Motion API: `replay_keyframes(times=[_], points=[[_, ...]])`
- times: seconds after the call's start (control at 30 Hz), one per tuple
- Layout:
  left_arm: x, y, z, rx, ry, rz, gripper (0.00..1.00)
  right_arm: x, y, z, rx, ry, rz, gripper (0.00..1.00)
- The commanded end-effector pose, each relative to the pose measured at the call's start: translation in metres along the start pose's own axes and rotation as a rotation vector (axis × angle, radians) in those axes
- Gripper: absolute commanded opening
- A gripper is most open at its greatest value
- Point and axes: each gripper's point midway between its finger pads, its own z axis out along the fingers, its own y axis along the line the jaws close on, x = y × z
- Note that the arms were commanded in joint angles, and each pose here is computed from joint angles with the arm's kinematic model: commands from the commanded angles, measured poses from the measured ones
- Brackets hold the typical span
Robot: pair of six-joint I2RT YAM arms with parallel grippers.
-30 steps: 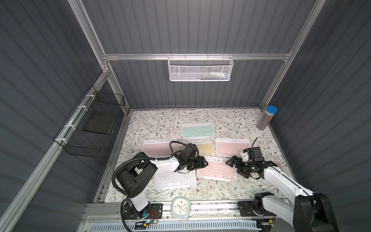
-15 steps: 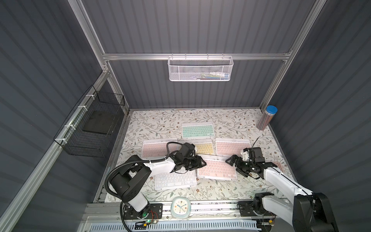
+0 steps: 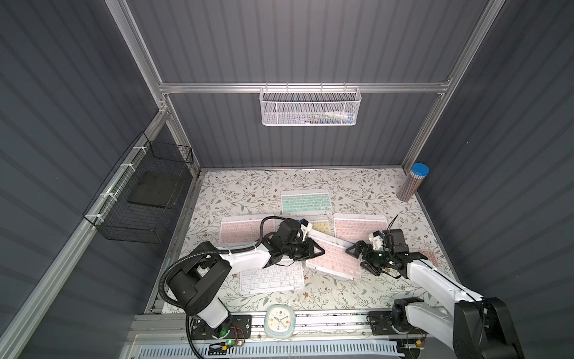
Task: Stack the numeric keypads
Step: Pick up the numeric keypad from the center of the board.
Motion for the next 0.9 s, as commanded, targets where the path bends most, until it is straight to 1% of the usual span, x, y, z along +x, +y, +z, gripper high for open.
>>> replay_keyframes(times=[0.0, 0.07, 0.13, 0.17, 0.23, 0.27, 0.3, 0.33, 0.37, 0.47, 0.67, 0.83, 0.87], points=[[0.000, -0.021, -0.005, 0.062, -0.002, 0.054, 0.20, 0.012, 0.019, -0.003, -0.099, 0.060, -0.004, 0.99], [-0.001, -0.019, -0.008, 0.045, -0.003, 0.055, 0.19, 0.012, 0.019, -0.004, -0.096, 0.056, -0.004, 0.99], [-0.003, -0.018, -0.012, 0.028, -0.011, 0.063, 0.21, 0.012, 0.018, -0.004, -0.096, 0.053, -0.004, 0.99], [-0.003, -0.017, -0.015, 0.013, -0.015, 0.065, 0.23, 0.012, 0.018, -0.004, -0.097, 0.055, -0.003, 0.99], [-0.003, -0.014, -0.019, -0.014, -0.015, 0.071, 0.38, 0.012, 0.018, -0.005, -0.097, 0.052, -0.003, 0.99], [-0.004, -0.012, -0.021, -0.027, -0.016, 0.074, 0.51, 0.012, 0.018, -0.004, -0.096, 0.053, -0.004, 0.99], [-0.004, -0.012, -0.023, -0.038, -0.019, 0.080, 0.61, 0.012, 0.018, -0.004, -0.097, 0.052, -0.004, 0.99], [-0.005, -0.011, -0.025, -0.044, -0.020, 0.079, 0.64, 0.011, 0.019, -0.004, -0.098, 0.051, -0.006, 0.99], [-0.004, -0.010, -0.026, -0.046, -0.019, 0.081, 0.63, 0.011, 0.019, -0.004, -0.099, 0.051, -0.005, 0.99], [-0.004, -0.007, -0.028, -0.050, -0.020, 0.075, 0.58, 0.011, 0.019, -0.004, -0.099, 0.050, -0.005, 0.99], [-0.006, -0.006, -0.029, -0.033, -0.025, 0.068, 0.34, 0.009, 0.018, -0.005, -0.094, 0.046, -0.006, 0.99], [-0.008, -0.008, -0.027, -0.018, -0.023, 0.070, 0.25, 0.008, 0.021, -0.007, -0.099, 0.039, -0.014, 0.99], [-0.008, -0.008, -0.026, -0.017, -0.019, 0.069, 0.22, 0.007, 0.022, -0.008, -0.100, 0.037, -0.016, 0.99]])
